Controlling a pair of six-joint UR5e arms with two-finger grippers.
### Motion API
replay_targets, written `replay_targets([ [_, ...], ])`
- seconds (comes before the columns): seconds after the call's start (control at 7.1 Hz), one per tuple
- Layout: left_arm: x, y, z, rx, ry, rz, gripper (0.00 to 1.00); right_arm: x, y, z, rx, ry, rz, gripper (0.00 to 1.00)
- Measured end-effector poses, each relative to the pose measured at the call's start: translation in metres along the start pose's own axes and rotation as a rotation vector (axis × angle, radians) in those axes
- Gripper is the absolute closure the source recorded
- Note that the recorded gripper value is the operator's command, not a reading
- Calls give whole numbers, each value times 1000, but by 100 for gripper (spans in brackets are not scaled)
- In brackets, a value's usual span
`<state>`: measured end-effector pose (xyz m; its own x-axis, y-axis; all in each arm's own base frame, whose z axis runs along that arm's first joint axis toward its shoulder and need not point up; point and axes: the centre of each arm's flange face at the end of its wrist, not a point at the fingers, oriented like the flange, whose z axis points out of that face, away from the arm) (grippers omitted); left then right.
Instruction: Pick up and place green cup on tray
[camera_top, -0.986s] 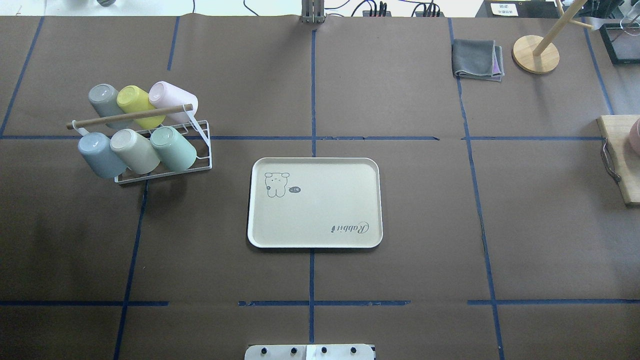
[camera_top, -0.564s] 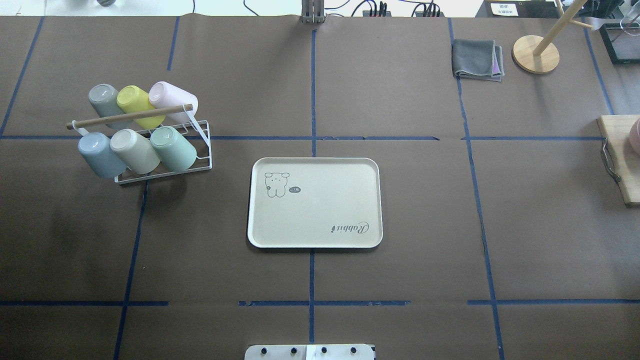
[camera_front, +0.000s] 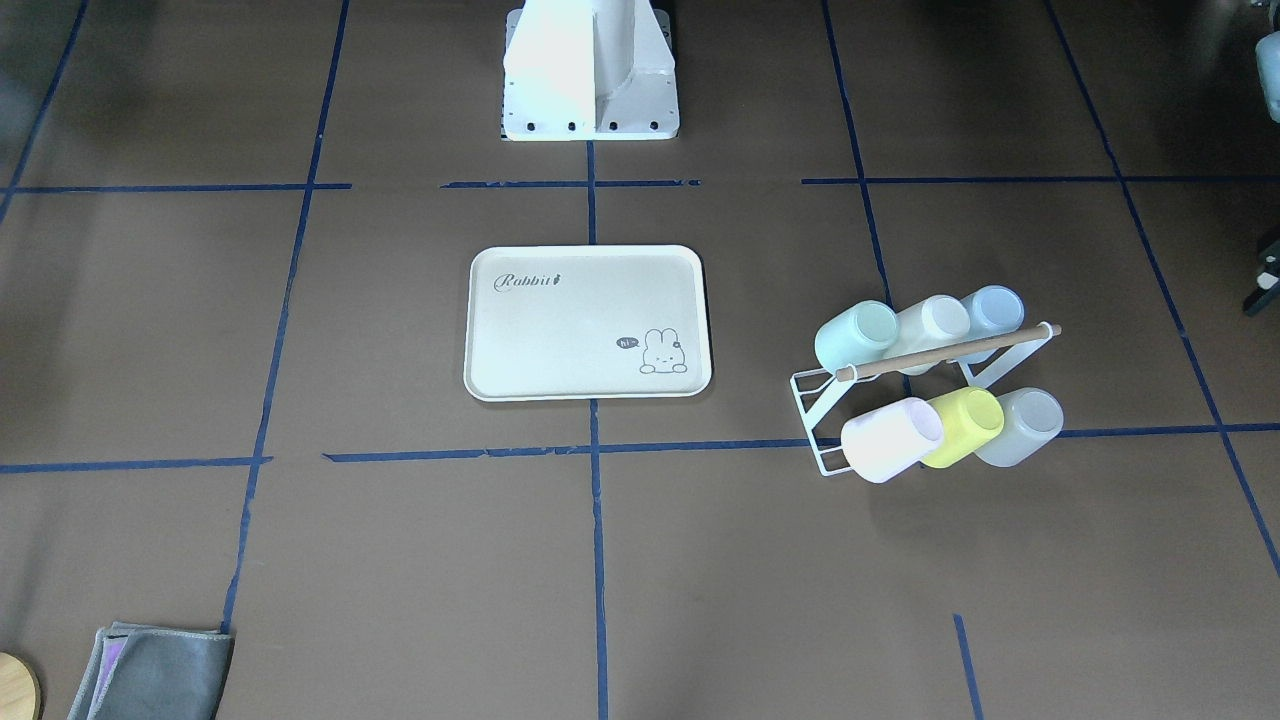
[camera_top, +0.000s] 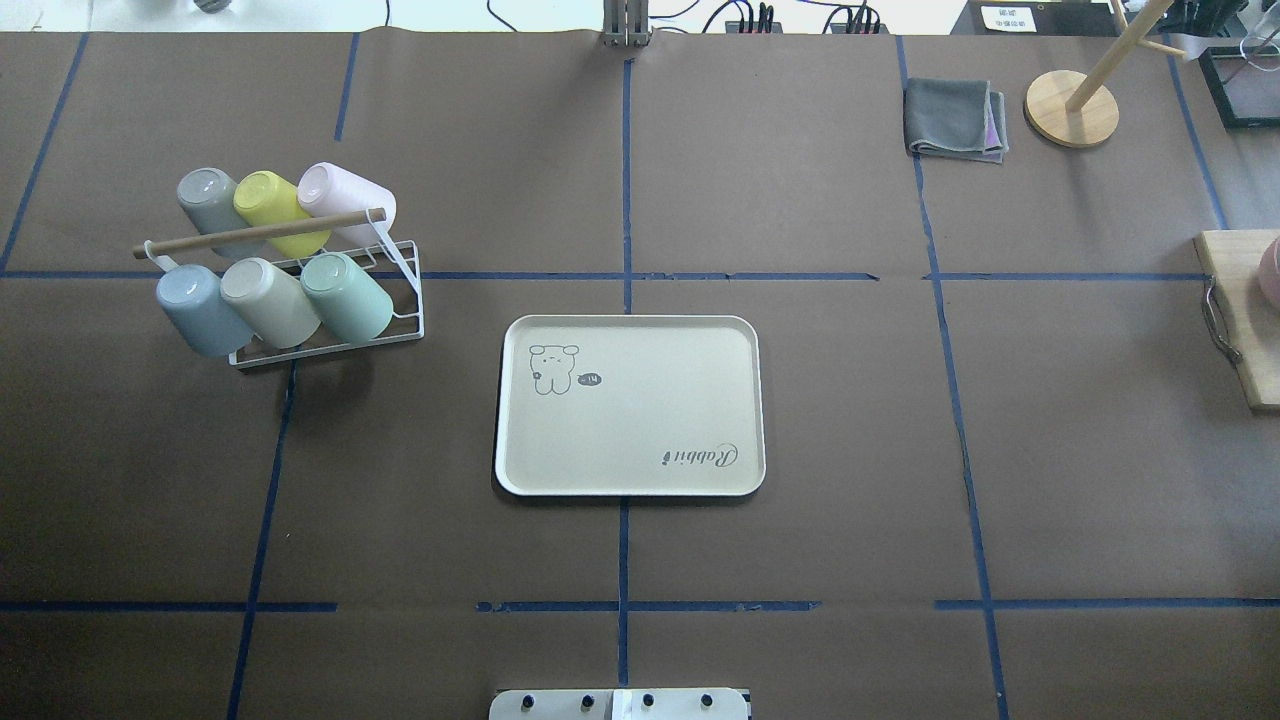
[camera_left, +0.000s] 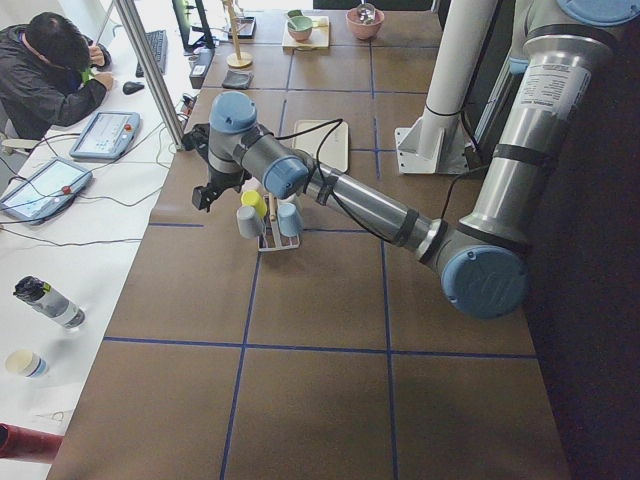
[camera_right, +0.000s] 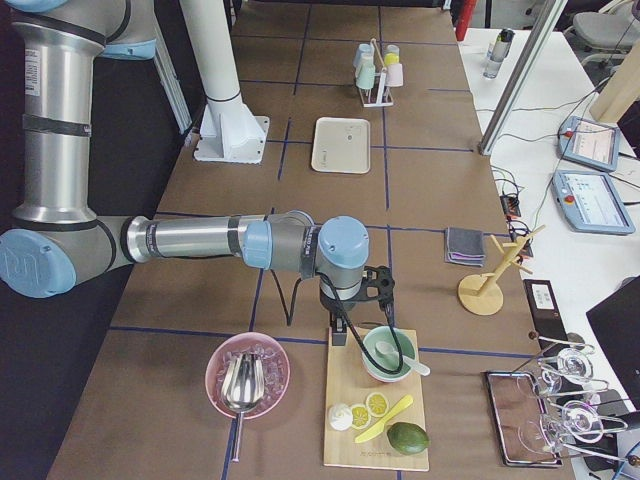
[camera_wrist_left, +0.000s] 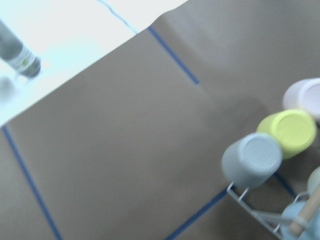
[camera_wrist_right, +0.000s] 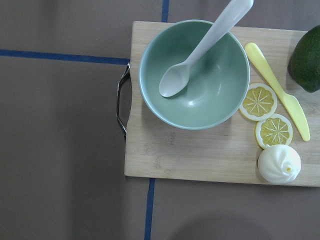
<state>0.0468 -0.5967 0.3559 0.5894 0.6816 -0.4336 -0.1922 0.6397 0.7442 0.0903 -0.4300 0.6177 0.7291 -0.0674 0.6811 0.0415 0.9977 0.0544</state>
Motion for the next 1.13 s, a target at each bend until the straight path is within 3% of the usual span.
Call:
replay_targets([
  [0.14, 27, -31, 8, 15, 1, 62, 0, -2, 0, -1, 3, -1, 0, 0],
  [0.42, 111, -64, 39, -21, 8, 198, 0, -3, 1, -2, 4, -2, 1, 0],
  [0.85, 253, -103, 73, -169, -83, 442, 0, -2, 2, -1, 1, -3, 5, 0],
  [1.13, 298, -100, 95, -277, -180, 697, 0, 0, 3, 0, -2, -3, 8, 0],
])
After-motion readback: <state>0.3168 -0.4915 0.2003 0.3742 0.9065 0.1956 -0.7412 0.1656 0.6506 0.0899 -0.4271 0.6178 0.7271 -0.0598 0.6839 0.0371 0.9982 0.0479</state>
